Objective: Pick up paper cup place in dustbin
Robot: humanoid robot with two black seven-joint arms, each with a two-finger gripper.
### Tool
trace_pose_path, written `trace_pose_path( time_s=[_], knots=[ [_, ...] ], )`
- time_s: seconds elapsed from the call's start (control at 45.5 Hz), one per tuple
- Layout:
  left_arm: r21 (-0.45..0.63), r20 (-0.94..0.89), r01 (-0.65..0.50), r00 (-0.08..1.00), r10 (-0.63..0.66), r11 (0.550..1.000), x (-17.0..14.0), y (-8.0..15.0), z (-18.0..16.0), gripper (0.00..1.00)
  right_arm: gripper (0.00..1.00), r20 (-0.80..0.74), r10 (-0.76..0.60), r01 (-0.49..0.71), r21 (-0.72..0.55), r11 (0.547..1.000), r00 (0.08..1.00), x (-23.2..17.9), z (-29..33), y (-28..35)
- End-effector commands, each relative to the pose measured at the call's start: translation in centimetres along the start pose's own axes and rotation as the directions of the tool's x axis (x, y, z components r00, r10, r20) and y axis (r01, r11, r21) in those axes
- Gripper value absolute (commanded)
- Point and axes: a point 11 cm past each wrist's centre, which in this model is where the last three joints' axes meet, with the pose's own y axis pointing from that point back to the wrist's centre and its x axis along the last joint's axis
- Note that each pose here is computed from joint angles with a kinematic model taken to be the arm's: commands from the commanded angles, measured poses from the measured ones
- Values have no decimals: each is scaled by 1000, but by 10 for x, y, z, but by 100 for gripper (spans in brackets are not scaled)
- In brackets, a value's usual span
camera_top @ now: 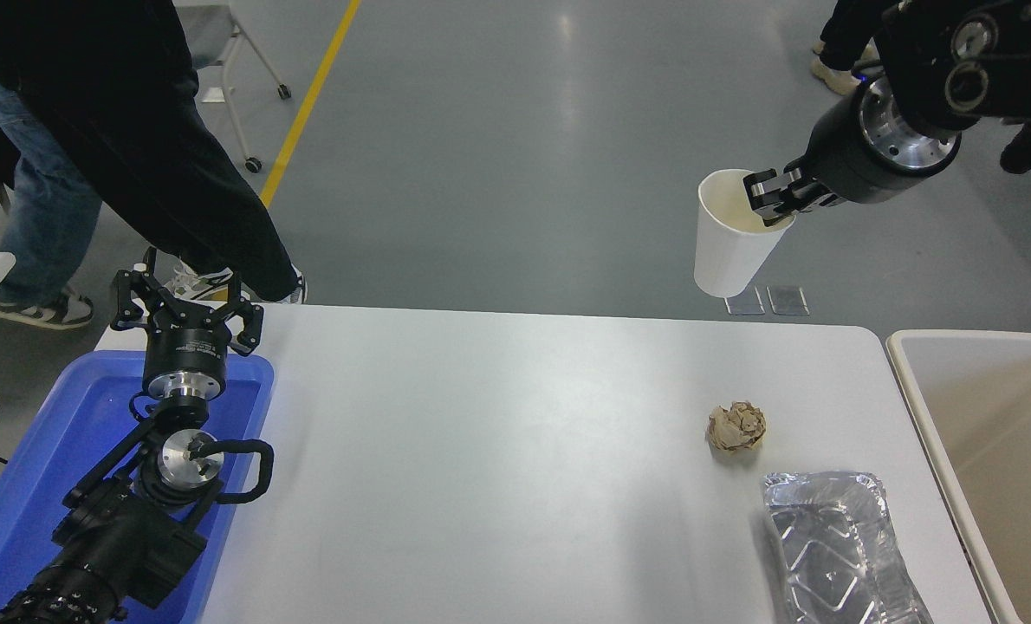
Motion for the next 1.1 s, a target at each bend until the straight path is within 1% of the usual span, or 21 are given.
trace_pose_path(
  time_s=[0.0,0.088,0.132,0.242,0.308,0.352,0.418,0.505,0.571,0.681,0.747,0.835,0.945,0.967,1.077],
  knots=[
    [-1,0,0,1000,0,1000,0,0,0,99,0,286,294,-275,-106,956,912,25,60,22],
    [-1,0,0,1000,0,1000,0,0,0,99,0,415,438,-382,-215,899,798,21,114,24],
    [0,0,0,1000,0,1000,0,0,0,99,0,469,495,-410,-278,869,731,12,144,21],
    [0,0,0,1000,0,1000,0,0,0,99,0,556,639,-458,-446,769,531,-14,219,22],
    [-1,0,0,1000,0,1000,0,0,0,99,0,579,711,-459,-545,702,399,-31,263,25],
    [-1,0,0,1000,0,1000,0,0,0,99,0,587,740,-452,-590,669,329,-38,284,23],
    [-1,0,0,1000,0,1000,0,0,0,99,0,597,771,-428,-650,628,225,-47,312,17],
    [0,0,0,1000,0,1000,0,0,0,99,0,599,799,-382,-727,570,53,-61,348,9],
    [0,0,0,1000,0,1000,0,0,0,99,0,588,807,-345,-767,541,-43,-73,367,-2],
    [0,0,0,1000,0,1000,0,0,0,99,0,561,813,-282,-814,508,-156,-91,382,-22],
    [0,0,0,1000,0,1000,0,0,0,99,0,554,809,-255,-825,504,-194,-98,382,-35],
    [0,0,0,1000,0,1000,0,0,0,99,0,537,817,-212,-841,498,-211,-117,385,-49],
    [0,0,0,1000,0,1000,0,0,0,99,0,538,810,-143,-843,519,-233,-151,388,-66],
    [0,0,0,1000,0,1000,0,0,0,99,0,542,809,-117,-840,530,-227,-166,390,-72],
    [0,0,0,1000,0,1000,0,0,0,99,0,569,794,-65,-819,570,-212,-205,393,-86]
  ],
)
